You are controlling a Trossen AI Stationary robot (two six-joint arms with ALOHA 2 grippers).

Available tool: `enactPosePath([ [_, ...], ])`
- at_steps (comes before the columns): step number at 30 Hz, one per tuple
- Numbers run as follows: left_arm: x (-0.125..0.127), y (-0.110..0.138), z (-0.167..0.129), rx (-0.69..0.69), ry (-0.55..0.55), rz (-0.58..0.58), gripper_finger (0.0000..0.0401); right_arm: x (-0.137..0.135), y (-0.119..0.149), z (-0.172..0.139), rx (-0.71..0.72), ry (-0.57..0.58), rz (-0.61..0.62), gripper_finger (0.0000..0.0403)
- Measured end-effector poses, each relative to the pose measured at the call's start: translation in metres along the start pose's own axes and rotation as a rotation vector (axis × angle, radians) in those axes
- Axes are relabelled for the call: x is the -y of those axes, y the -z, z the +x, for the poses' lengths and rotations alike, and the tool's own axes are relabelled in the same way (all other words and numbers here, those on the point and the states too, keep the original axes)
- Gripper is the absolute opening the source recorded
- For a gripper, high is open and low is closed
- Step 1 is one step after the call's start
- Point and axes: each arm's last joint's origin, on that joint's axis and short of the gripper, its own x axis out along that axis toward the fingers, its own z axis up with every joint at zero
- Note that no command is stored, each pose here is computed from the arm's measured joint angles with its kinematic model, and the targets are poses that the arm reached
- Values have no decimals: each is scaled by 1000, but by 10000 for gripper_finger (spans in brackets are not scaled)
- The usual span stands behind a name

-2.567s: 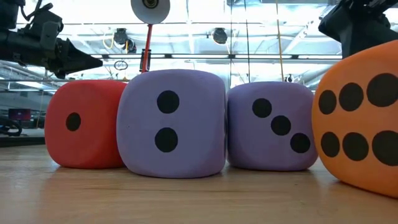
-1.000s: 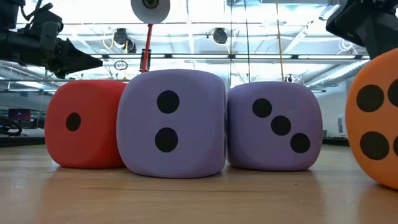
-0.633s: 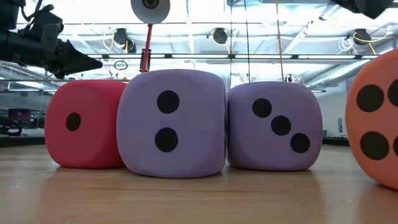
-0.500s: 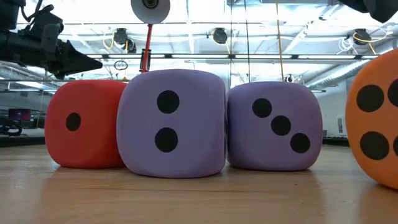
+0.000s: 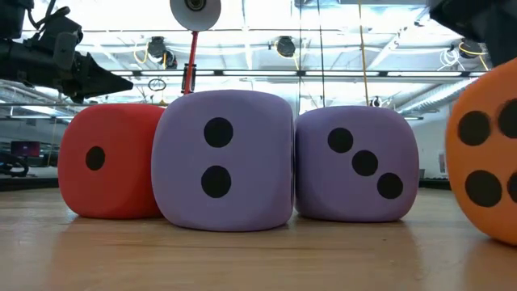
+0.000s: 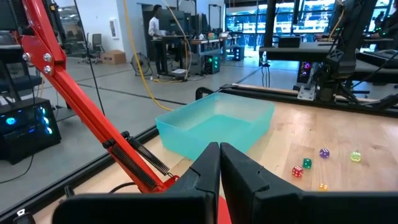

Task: Pick & Place Dice
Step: Put the big orange dice into the green bin

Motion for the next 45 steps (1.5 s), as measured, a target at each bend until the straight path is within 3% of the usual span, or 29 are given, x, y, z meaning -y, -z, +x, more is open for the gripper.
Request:
enactPosePath([
  [13, 0, 0, 0, 0, 0, -1, 21, -11, -14, -11, 95, -15, -63, 357],
  [21, 0, 0, 0, 1, 0, -3, 21, -3, -4, -12, -24, 68, -59, 357],
  [30, 0, 0, 0, 0, 0, 4, 21, -4, -5, -12, -28, 49, -406, 357],
  [37, 0, 2, 0, -19, 0, 21, 21, 6, -12, -10, -33, 29, -579, 357],
  [45, 0, 4, 0, -30, 0, 27, 21, 14, -20, -8, -24, -65, -567, 357],
])
